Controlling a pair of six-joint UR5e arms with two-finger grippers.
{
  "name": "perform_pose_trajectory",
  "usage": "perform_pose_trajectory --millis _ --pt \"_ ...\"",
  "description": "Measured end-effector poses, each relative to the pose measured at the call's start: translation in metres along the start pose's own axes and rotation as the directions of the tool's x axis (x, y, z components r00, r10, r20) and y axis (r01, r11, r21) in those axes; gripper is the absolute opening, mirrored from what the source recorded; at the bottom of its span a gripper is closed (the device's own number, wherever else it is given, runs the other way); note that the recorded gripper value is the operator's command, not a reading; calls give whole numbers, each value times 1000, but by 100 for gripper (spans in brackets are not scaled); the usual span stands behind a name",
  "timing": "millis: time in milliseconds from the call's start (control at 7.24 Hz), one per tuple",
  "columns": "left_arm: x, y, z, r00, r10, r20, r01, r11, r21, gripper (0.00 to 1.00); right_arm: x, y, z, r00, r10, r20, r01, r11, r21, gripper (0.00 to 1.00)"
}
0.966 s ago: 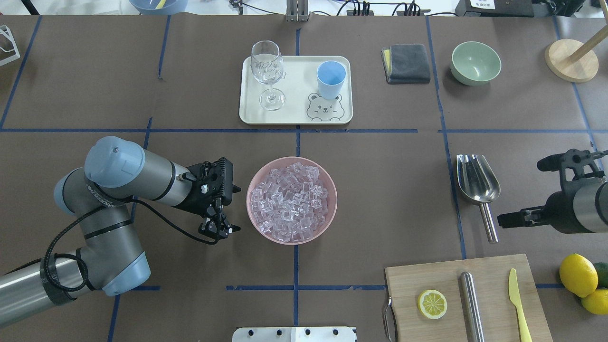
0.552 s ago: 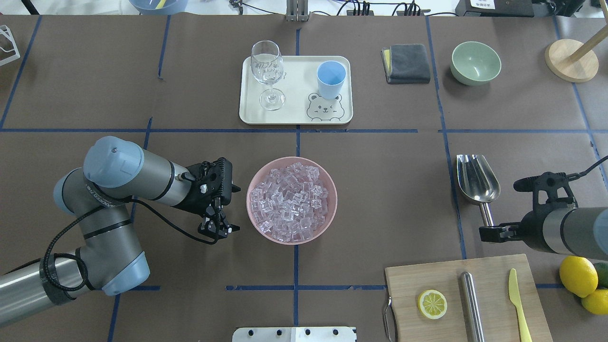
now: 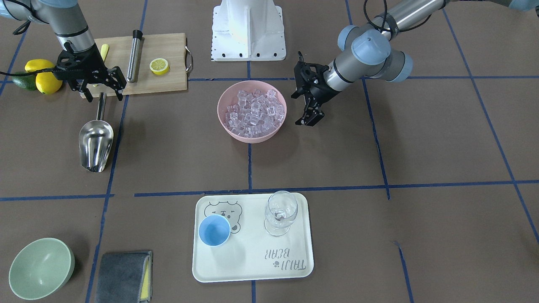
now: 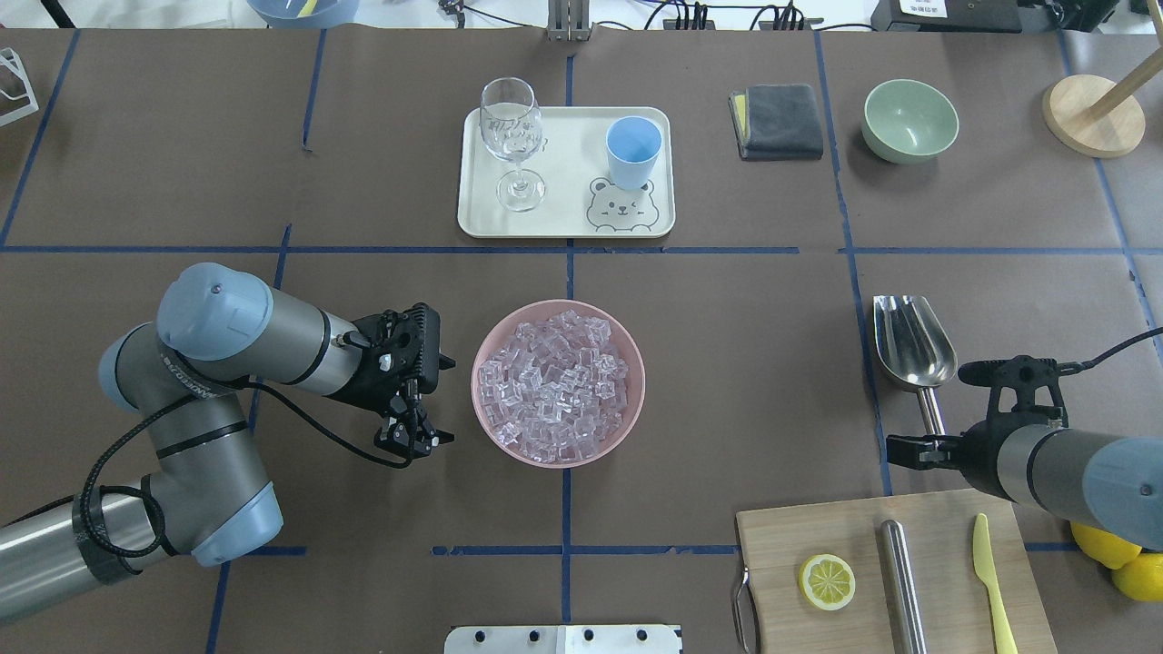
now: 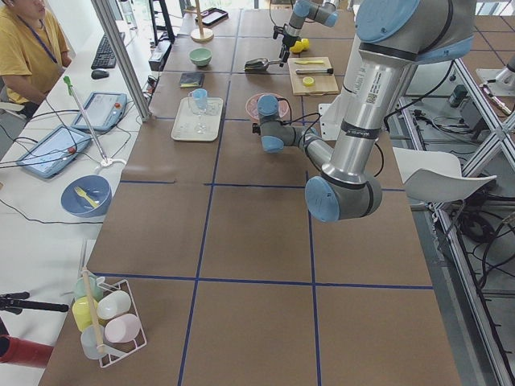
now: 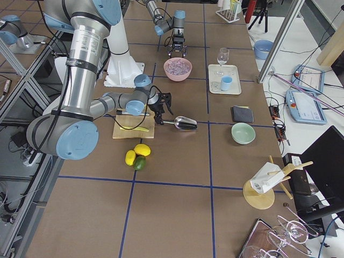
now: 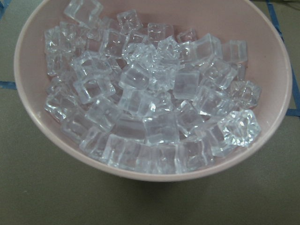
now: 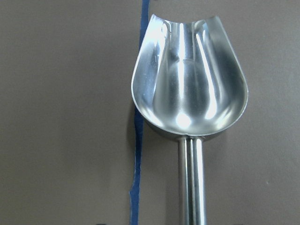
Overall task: Put ice in cup with scoop
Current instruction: 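Grasp the metal scoop handle with the right gripper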
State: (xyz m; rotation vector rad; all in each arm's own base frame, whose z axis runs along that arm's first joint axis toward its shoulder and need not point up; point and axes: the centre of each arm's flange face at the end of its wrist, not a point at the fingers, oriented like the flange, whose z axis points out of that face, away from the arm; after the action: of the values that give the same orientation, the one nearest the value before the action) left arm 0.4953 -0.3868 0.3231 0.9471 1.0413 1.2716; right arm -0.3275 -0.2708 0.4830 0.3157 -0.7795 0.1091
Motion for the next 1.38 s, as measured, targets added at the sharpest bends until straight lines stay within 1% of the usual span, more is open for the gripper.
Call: perform_pose_trajectory --millis 138,276,414,690,828,966,1104,1243,1381 --pt "0 1 0 1000 -2 0 2 1000 -2 100 3 2 6 1000 6 9 -6 1000 13 92" --pt "0 1 0 1000 -2 1 2 1000 -2 100 6 3 11 1000 7 7 -8 1000 25 82" --pt "0 1 0 1000 -2 0 2 1000 -2 100 8 3 14 1000 8 0 -8 999 36 81" --pt "0 1 0 1000 0 0 0 1000 0 100 13 7 22 1000 3 -16 -2 999 34 79" --pt "1 0 -1 1000 1 0 -1 1000 1 100 13 10 24 1000 -2 -18 2 1000 29 63" --pt "1 0 -1 1000 1 0 -1 1000 1 100 12 11 24 1000 -5 -17 5 1000 26 42" --pt "1 0 -1 1000 1 0 -1 1000 1 100 11 11 24 1000 -6 -17 6 1000 26 14" --pt "1 0 -2 1000 1 1 -1 1000 1 100 12 11 24 1000 -9 -16 9 1000 26 0" --pt "1 1 -2 1000 1 1 -1 1000 1 100 12 10 22 1000 -14 -16 14 1000 27 0"
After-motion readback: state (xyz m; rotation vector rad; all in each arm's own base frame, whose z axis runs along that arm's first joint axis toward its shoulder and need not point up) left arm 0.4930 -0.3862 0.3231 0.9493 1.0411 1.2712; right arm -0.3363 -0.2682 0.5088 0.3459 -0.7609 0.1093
